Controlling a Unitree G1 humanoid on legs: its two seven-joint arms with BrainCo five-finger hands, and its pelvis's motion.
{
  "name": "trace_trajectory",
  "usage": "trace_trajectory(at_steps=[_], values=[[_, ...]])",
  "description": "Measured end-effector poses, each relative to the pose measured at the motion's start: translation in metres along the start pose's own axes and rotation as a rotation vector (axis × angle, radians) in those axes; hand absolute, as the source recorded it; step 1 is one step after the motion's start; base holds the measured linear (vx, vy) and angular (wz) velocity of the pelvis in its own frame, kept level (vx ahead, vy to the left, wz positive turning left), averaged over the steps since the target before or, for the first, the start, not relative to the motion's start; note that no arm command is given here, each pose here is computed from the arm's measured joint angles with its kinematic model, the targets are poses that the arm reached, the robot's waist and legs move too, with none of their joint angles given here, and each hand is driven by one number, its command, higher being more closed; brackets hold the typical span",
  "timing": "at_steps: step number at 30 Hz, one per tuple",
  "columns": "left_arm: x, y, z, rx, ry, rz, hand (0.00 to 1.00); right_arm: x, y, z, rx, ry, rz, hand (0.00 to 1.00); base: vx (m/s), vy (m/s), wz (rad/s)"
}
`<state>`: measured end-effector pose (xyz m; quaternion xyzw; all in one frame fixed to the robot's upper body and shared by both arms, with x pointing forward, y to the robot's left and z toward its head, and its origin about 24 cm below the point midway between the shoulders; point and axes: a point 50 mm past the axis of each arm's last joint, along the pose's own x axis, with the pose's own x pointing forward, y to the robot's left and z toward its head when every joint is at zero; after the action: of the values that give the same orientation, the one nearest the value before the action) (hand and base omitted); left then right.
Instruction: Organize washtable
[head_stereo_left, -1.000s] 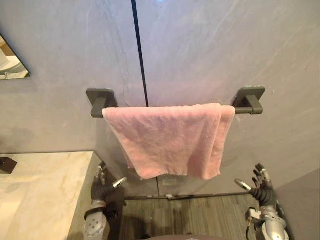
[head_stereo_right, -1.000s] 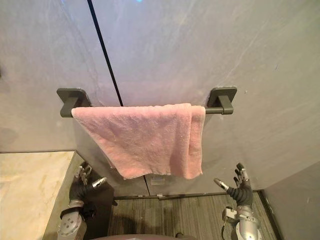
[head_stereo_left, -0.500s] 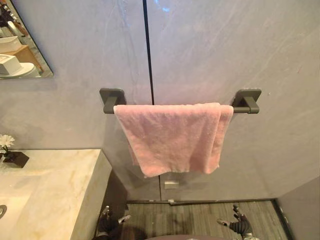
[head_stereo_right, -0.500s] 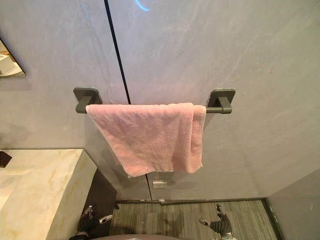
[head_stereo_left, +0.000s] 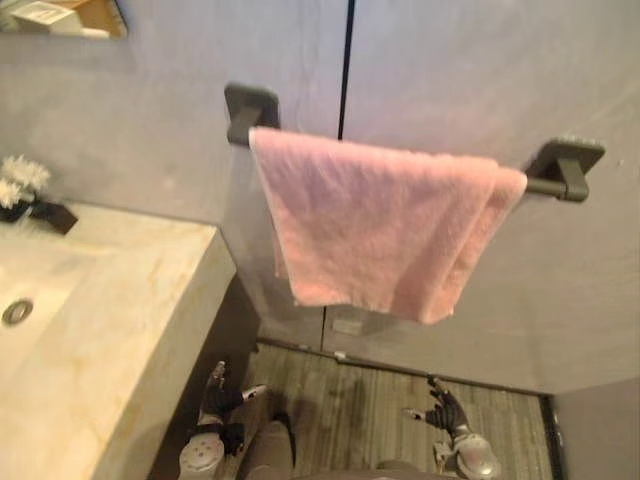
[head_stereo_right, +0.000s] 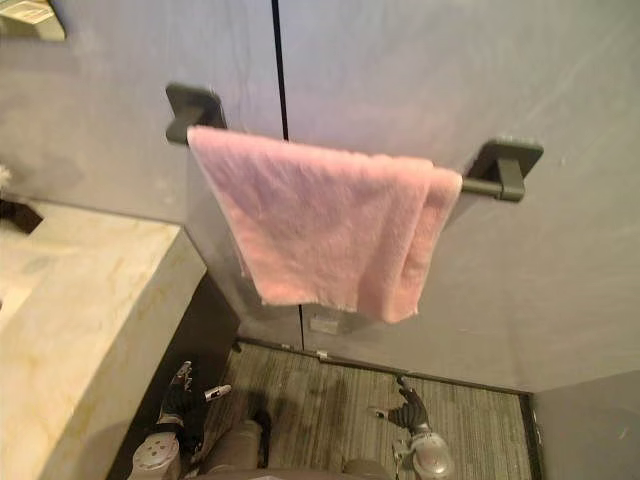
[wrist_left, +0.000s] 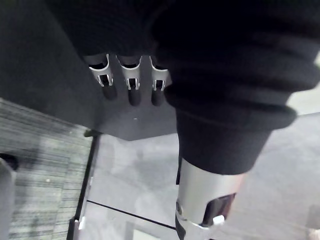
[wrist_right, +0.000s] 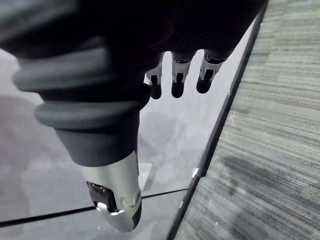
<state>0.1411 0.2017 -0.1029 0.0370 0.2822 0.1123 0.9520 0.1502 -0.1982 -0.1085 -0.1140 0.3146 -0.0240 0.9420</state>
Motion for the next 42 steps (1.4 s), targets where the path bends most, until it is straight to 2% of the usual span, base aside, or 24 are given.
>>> trace_trajectory(at_steps=[4, 10, 17, 24, 28, 33, 38, 42], values=[[-0.007, -0.023, -0.007, -0.035, 0.026, -0.045, 0.00, 0.003, -0.012, 0.003, -0.020, -0.009, -0.020, 0.00, -0.47, -0.297, 0.87], [-0.009, -0.014, -0.013, -0.005, 0.049, -0.035, 0.00, -0.003, -0.017, -0.010, -0.020, 0.038, -0.048, 0.00, -0.33, -0.121, 0.77], [-0.006, -0.017, -0.016, 0.005, 0.070, -0.051, 0.00, -0.014, -0.028, -0.036, 0.031, 0.140, -0.107, 0.00, -0.22, 0.170, 0.86], [-0.014, 0.011, -0.037, 0.094, 0.156, -0.015, 0.00, -0.018, -0.008, -0.045, 0.086, 0.180, -0.074, 0.00, -0.16, 0.188, 0.32], [-0.021, 0.015, -0.050, 0.097, 0.206, -0.001, 0.00, -0.021, -0.006, -0.049, 0.085, 0.194, -0.065, 0.00, -0.17, 0.056, 0.34], [-0.019, 0.023, -0.052, 0.059, 0.235, 0.045, 0.00, -0.022, -0.004, -0.052, 0.078, 0.207, -0.046, 0.00, -0.07, 0.009, 0.85], [-0.018, 0.019, -0.050, -0.057, 0.225, 0.087, 0.00, -0.024, -0.010, -0.058, 0.083, 0.234, -0.084, 0.00, 0.08, 0.093, 1.82], [-0.026, 0.028, -0.055, -0.094, 0.238, 0.135, 0.00, -0.011, -0.015, -0.041, 0.093, 0.179, -0.104, 0.00, 0.19, 0.174, 1.46]])
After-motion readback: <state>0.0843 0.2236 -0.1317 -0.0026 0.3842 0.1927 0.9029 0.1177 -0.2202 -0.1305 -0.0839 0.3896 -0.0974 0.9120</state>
